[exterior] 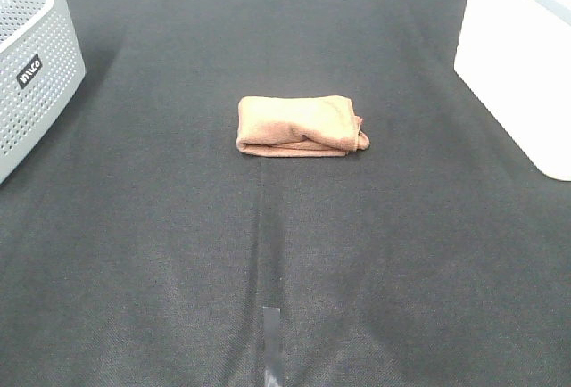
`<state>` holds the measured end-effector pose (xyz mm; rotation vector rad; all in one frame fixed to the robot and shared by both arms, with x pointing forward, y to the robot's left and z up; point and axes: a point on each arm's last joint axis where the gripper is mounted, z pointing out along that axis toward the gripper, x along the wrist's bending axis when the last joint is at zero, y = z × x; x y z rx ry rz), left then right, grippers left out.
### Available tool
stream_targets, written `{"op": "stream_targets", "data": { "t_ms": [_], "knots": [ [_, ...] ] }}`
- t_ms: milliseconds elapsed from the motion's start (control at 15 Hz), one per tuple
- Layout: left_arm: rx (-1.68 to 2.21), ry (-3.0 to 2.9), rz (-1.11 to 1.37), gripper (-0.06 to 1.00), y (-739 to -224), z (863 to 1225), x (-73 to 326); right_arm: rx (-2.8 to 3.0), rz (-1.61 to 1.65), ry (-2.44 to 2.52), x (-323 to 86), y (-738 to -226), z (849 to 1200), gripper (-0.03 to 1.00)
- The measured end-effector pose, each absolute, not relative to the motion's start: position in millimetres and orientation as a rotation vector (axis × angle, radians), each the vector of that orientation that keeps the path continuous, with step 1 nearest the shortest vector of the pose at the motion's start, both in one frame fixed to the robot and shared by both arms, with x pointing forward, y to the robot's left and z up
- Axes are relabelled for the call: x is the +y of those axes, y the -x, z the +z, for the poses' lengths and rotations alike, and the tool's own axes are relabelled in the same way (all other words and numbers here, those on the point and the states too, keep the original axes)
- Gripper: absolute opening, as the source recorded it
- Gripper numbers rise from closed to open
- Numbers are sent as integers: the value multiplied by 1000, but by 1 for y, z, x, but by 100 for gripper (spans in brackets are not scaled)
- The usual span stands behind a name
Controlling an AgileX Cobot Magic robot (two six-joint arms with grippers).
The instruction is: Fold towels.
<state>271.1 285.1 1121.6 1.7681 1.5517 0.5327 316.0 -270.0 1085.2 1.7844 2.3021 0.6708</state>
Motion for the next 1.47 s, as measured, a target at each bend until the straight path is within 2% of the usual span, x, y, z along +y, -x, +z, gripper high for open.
{"op": "stream_targets", "data": {
  "t_ms": [200, 467, 1467],
  "knots": [
    [1416, -1684, 652, 80, -223, 1090, 293, 2203, 691, -1753, -281, -271, 1050, 80],
    [1328, -1780, 675, 80, -217, 1055, 292, 1938, 813, -1549, -296, -236, 1051, 80],
    [1230, -1725, 761, 80, -232, 1053, 289, 1890, 905, -1500, -293, -240, 1045, 80]
  ]
}}
